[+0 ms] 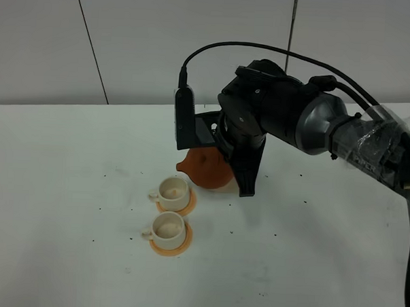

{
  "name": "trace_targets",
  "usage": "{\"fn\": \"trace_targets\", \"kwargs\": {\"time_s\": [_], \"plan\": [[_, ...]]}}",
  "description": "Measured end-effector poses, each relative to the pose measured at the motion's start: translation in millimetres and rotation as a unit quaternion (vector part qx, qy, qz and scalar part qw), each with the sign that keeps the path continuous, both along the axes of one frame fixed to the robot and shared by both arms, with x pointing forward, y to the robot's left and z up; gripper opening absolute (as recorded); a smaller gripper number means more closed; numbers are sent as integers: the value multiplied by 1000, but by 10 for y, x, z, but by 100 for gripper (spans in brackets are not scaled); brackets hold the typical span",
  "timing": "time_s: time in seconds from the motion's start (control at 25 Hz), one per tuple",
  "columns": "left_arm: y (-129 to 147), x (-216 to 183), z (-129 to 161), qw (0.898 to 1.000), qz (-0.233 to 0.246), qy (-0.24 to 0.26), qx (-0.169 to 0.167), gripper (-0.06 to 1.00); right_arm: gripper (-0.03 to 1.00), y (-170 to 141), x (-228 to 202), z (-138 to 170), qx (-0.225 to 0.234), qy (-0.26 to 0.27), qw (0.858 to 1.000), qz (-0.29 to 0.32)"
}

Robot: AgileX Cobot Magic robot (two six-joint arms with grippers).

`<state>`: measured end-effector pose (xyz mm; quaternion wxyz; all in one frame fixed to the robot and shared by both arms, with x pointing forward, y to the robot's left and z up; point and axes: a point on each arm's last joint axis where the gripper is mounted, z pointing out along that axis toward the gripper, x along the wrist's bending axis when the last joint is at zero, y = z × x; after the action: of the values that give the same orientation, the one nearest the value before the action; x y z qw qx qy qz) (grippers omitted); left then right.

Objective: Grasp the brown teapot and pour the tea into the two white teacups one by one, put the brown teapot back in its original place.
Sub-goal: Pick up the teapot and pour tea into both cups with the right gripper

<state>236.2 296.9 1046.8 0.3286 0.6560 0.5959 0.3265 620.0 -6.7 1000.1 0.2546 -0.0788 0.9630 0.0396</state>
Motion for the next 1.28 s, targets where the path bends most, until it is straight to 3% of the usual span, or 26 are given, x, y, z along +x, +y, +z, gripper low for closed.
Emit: {"fn": "trace_targets", "kwargs": {"time_s": [0.72, 1.28], "plan": [[0, 0, 0, 1000, 0, 0, 0, 23, 9, 130, -72, 25, -18, -33, 999, 27], [0, 0, 0, 1000, 0, 0, 0, 23, 9, 157, -69, -121, -44, -25, 998, 32]]}}
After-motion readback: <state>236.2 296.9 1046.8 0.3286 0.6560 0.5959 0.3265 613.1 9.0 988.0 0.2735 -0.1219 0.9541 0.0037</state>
